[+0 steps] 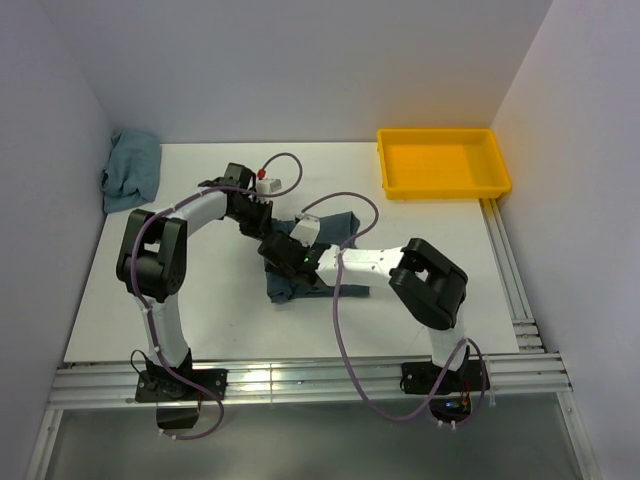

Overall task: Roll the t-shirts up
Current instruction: Roll the tshirt

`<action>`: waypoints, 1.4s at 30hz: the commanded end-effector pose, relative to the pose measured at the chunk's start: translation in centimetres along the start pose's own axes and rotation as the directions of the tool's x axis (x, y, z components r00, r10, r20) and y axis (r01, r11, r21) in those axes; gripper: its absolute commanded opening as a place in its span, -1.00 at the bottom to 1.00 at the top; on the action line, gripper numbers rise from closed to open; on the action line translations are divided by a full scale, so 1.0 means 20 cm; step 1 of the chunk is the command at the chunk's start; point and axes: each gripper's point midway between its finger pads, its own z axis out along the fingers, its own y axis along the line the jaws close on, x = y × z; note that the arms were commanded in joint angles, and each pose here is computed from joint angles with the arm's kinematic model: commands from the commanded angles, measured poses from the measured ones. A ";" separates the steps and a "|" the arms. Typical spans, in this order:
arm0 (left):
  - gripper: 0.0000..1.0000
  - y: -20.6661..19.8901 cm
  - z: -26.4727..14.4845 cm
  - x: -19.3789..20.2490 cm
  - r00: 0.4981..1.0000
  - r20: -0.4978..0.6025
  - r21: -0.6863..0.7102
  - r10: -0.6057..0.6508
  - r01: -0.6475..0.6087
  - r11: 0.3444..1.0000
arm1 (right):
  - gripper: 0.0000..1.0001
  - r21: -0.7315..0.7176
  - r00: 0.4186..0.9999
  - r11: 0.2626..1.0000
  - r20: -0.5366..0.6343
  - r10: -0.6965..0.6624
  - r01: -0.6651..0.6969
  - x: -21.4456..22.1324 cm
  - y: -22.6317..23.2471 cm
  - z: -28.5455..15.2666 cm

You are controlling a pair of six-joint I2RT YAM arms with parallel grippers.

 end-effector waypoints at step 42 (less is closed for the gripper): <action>-0.36 -0.05 -0.05 -0.17 1.000 -0.023 -0.081 0.011 -0.013 0.997 | 0.08 0.300 0.891 0.852 0.015 -0.453 0.428 0.11 0.00 0.06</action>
